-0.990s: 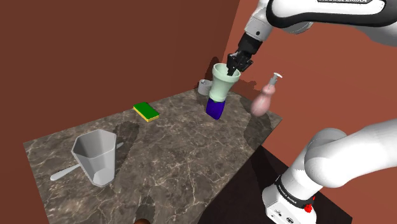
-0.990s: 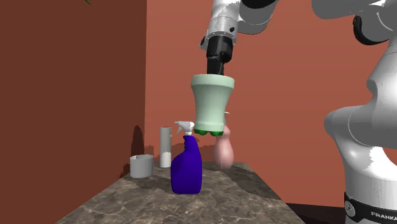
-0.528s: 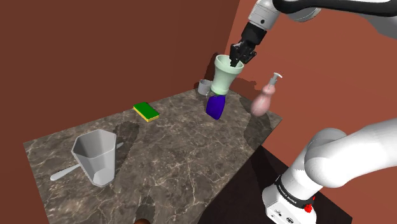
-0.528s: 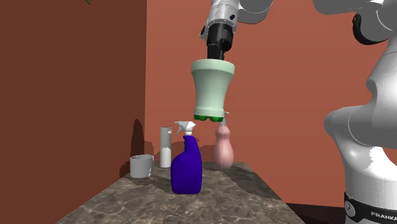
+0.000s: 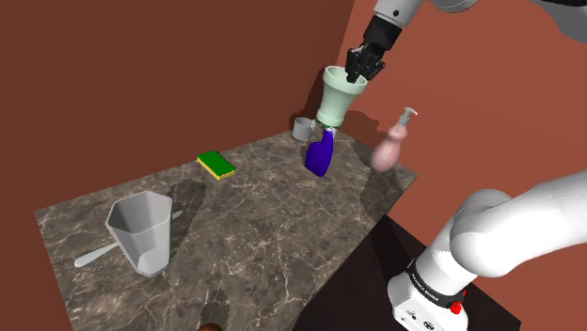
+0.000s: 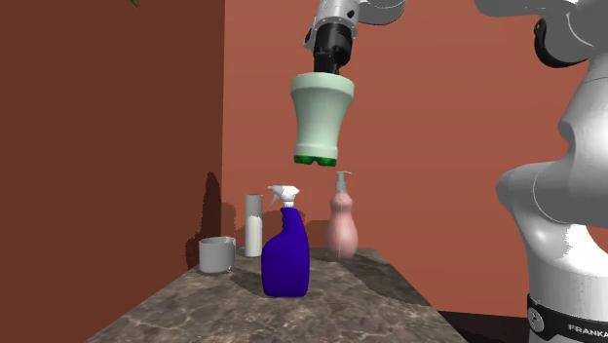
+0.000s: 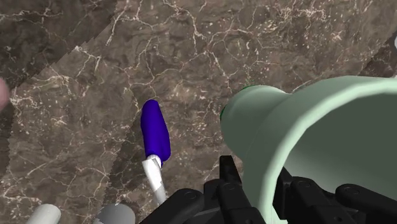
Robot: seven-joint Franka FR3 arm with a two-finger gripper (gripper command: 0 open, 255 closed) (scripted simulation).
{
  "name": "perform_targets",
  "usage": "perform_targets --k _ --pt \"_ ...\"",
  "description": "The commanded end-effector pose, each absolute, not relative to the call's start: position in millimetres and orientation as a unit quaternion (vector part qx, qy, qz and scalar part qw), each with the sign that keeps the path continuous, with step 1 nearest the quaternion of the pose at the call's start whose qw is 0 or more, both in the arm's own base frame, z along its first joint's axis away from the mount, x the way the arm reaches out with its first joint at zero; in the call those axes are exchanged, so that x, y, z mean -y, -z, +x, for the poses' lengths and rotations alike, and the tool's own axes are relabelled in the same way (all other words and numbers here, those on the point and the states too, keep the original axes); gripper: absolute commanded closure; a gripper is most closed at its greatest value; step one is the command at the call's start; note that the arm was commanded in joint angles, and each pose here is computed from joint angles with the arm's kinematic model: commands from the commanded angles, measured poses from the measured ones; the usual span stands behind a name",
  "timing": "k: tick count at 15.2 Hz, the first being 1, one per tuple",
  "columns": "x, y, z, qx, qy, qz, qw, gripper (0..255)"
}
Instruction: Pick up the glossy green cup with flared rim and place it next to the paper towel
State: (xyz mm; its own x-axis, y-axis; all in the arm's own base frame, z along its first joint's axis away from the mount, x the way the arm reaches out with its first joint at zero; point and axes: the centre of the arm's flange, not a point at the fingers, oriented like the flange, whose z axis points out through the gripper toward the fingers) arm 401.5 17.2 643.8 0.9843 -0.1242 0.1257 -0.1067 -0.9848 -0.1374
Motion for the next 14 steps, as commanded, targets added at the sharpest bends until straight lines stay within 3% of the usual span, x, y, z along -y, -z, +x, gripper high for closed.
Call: perform_targets --k 1,14 --pt "2.7 -645.8 412.5 -0.058 0.067 -0.994 0.065 255" --pt "154.5 -646.2 492.5 -0.058 0.067 -0.994 0.065 255"
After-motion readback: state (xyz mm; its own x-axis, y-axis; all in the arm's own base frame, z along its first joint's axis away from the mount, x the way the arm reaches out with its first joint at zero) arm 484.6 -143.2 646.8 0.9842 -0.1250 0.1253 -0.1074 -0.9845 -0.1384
